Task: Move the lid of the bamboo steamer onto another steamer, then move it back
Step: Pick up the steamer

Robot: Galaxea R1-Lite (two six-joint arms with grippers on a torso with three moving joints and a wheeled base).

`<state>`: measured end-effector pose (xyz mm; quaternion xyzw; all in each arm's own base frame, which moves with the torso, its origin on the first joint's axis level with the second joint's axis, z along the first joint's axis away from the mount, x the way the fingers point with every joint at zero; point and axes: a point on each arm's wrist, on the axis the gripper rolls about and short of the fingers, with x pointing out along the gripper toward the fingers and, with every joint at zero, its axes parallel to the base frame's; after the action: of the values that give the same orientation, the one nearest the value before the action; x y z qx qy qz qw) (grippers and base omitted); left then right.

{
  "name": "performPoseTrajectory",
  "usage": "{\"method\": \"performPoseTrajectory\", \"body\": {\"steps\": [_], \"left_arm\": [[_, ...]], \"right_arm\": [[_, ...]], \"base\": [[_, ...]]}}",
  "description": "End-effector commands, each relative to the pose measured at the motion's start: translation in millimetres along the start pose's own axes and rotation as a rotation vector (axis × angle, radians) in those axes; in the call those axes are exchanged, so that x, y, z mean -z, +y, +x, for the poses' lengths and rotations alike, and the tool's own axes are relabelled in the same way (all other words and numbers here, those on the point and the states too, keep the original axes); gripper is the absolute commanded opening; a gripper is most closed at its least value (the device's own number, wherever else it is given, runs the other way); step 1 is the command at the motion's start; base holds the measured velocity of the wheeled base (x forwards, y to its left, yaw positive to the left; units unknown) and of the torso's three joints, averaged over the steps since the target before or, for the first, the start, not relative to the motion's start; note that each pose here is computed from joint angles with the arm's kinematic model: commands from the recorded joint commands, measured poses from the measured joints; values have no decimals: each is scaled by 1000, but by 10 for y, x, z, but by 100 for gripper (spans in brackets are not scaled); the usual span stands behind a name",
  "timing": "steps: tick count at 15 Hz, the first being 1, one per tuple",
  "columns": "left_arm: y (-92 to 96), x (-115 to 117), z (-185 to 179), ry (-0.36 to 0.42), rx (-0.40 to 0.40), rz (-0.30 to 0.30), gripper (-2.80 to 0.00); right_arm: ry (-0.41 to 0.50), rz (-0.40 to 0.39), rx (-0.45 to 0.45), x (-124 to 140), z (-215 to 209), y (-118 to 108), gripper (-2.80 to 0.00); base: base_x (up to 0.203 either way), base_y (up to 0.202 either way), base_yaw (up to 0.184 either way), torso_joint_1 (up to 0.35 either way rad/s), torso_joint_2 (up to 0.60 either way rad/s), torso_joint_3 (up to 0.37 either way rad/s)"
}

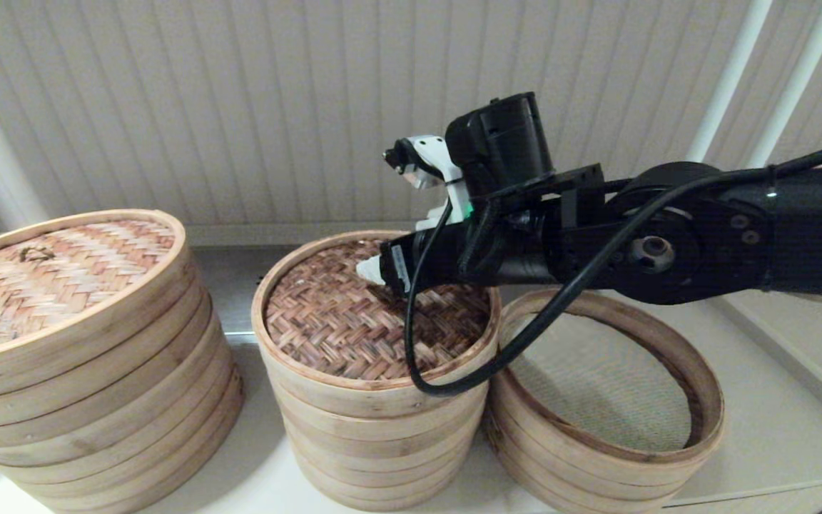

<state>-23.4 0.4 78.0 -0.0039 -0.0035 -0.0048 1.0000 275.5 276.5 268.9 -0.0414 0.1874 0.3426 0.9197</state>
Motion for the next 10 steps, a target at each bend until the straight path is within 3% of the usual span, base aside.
{"method": "performPoseTrajectory", "body": {"steps": [1,5,6,7,10], "left_arm": [[0,-1,0,-1,0,0,-280],[0,-1,0,-1,0,-2,-280],[0,0,0,0,0,0,-280],[0,-1,0,-1,0,0,-280],[0,0,0,0,1,-1,-280]], "right_arm": [[13,-5,-11,36,41,56,0],[13,-6,-7,36,23,54,0],[13,-6,11,39,29,51,-180],[13,-8,36,47,40,45,-280],[21,-18,40,71,53,43,-280]], "base": [[0,0,0,0,0,0],[0,0,0,0,0,0],[0,0,0,0,0,0],[0,0,0,0,0,0],[0,0,0,0,0,0]]}}
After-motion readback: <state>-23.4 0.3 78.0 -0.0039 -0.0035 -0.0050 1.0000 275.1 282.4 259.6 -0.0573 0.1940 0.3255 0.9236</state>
